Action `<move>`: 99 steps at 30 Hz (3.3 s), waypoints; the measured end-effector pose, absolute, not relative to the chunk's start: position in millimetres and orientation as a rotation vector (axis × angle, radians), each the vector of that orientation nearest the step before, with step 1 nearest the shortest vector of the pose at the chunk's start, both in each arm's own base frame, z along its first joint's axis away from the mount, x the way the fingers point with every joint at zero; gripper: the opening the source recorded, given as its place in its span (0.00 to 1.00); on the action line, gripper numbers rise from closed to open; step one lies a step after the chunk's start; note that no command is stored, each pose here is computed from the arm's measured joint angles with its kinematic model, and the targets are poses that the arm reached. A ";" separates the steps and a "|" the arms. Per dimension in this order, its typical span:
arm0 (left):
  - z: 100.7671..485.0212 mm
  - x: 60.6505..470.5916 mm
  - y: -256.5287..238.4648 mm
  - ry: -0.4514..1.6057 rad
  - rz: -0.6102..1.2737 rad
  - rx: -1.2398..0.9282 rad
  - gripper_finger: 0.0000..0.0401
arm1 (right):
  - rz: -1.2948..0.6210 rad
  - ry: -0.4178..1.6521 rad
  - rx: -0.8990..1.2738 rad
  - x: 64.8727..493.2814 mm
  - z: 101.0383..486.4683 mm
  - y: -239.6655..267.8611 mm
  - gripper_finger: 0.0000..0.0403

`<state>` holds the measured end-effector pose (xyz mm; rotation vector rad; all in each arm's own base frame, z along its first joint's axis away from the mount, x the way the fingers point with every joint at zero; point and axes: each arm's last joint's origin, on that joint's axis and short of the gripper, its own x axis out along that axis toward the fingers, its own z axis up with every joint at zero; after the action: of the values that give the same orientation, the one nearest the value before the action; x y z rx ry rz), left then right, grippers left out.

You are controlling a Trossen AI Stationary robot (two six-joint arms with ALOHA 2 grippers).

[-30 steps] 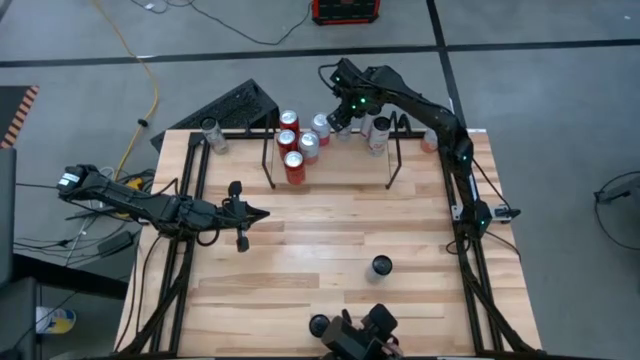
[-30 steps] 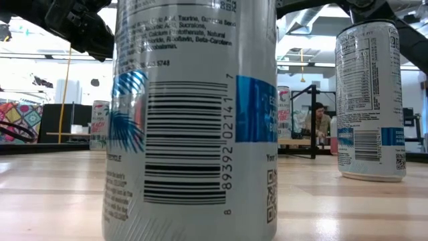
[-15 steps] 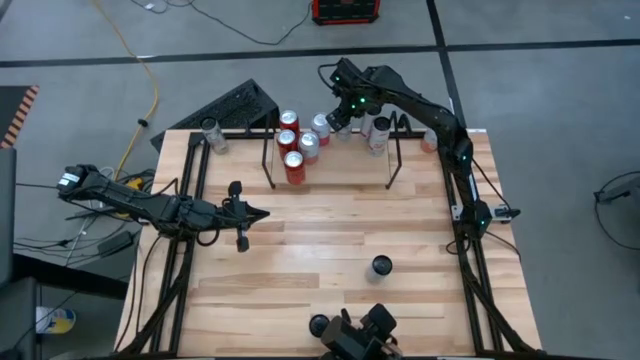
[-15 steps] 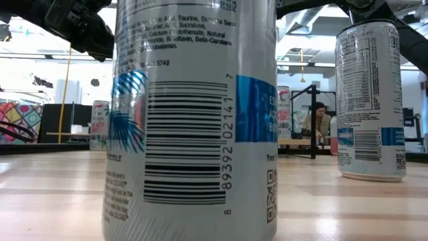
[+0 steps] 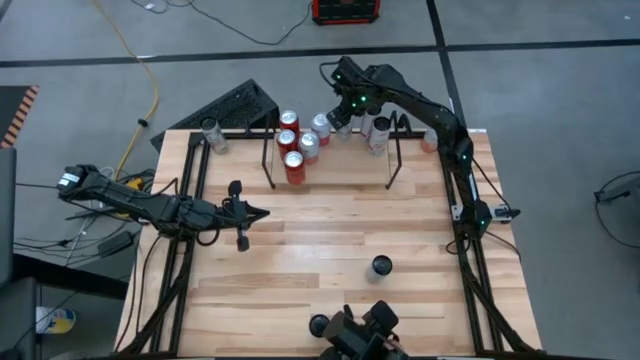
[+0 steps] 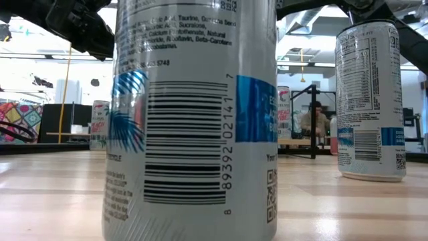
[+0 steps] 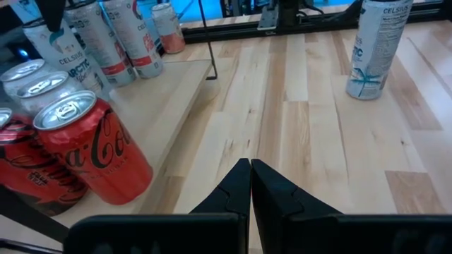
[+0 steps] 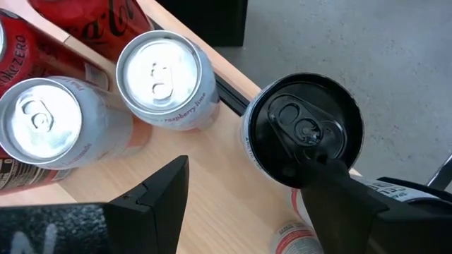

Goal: Place canned beverage on shelf
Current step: Adjust the soda cans on the shelf

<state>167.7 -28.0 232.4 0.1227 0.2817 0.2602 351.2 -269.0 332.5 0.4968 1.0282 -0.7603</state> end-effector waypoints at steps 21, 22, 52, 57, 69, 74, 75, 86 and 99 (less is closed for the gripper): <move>290.4 173.4 70.9 -0.061 0.464 0.083 0.00 | -0.737 1.008 0.506 352.6 333.3 -269.8 0.66; 296.6 174.0 80.5 -0.066 0.470 0.086 0.00 | -0.737 1.007 0.506 352.6 333.4 -269.8 0.66; 292.3 318.8 345.4 0.116 0.450 -0.126 0.00 | -0.733 1.004 0.501 354.1 333.6 -268.5 0.66; 286.2 331.3 357.0 0.148 0.446 -0.047 0.00 | -0.725 1.005 0.496 356.7 333.6 -265.2 0.66; 277.3 369.5 370.3 0.323 0.340 0.176 0.00 | -0.721 1.003 0.493 357.8 333.7 -264.0 0.66; 275.6 370.6 370.1 0.374 0.296 0.242 0.00 | -0.719 1.004 0.485 357.1 333.8 -265.2 0.66; 275.7 370.6 370.0 0.373 0.292 0.250 0.00 | -0.717 1.004 0.481 356.9 333.8 -265.6 0.66; 271.1 382.5 358.8 0.401 0.241 0.334 0.00 | -0.714 0.993 0.472 357.6 334.5 -266.6 0.66; 267.9 383.0 356.5 0.438 0.236 0.341 0.00 | -0.713 0.988 0.467 358.0 334.8 -267.0 0.66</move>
<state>383.0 356.5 267.9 0.3411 0.4385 0.2363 358.0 -267.0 334.8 0.4673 0.9875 -0.7129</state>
